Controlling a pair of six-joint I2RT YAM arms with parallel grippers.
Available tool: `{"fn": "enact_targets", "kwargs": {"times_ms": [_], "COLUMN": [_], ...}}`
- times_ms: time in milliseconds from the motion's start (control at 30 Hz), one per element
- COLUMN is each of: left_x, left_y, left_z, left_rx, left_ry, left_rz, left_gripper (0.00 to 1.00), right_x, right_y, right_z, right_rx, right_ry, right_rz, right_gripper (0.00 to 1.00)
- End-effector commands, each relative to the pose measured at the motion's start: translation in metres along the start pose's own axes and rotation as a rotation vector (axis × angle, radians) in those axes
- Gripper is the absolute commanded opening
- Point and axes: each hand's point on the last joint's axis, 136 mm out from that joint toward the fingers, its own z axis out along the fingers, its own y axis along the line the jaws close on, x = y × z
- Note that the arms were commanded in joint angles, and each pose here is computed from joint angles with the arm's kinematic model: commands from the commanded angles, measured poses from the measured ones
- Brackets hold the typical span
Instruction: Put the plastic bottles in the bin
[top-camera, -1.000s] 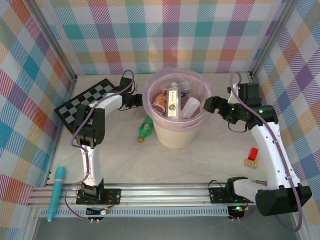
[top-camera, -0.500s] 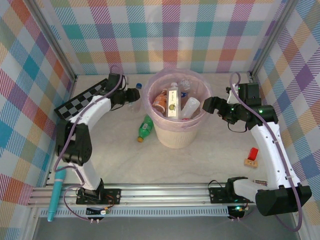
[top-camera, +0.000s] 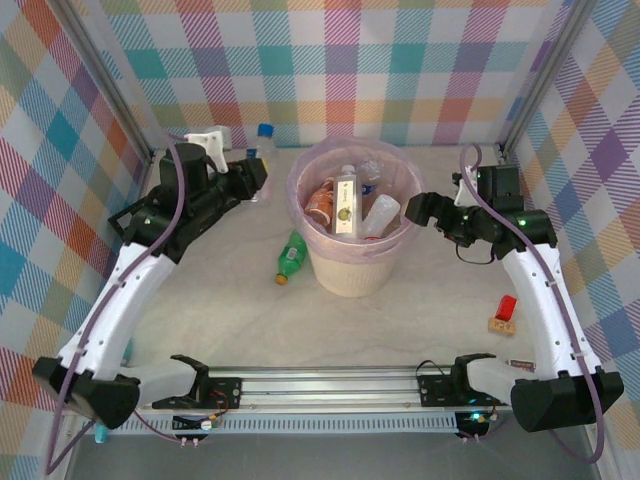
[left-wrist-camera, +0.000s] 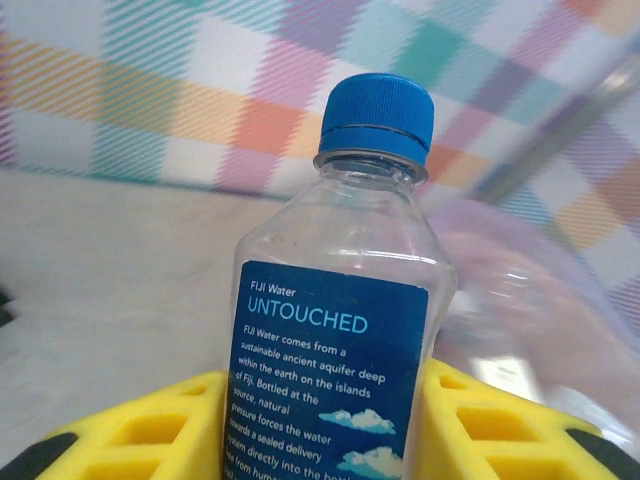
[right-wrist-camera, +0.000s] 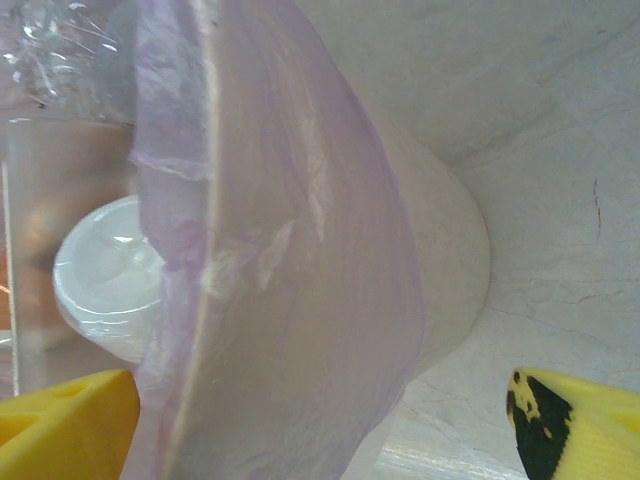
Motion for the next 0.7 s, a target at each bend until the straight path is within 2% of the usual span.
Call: {"fn": "enact_targets", "kwargs": {"times_ms": [0,133,233,367,533,667], "left_x": [-0.001,0.006,0.013,0.033,0.060,0.068], "left_y": [-0.035,-0.075,-0.090,-0.103,-0.104,-0.094], "left_z": [-0.011,-0.004,0.008,0.033,0.062,0.075], "left_rx": [0.046,0.109,0.126,0.136,0.115,0.060], "left_ry": [0.010,0.052,0.084,0.184,0.314,0.355], "left_rz": [0.051,0.155,0.189,0.249,0.340,0.403], "left_gripper": [0.41,0.40,0.39,0.38,0.38,0.47], "right_x": [-0.016,-0.020,-0.020,-0.018,-0.017,-0.017], "right_y": [0.019,0.023,0.023,0.020,0.018,0.018], "right_z": [-0.017,-0.029,-0.035,-0.040,-0.040,-0.039], "right_rx": [-0.051,-0.043,-0.030,-0.009,0.000,-0.001], "right_ry": [-0.065,-0.100,-0.113,-0.123,-0.122,-0.123], "right_rz": [-0.054,-0.076,-0.086,-0.096,-0.098,-0.100], "right_gripper": [0.94,0.94,0.95,0.95,0.95,0.95]}}
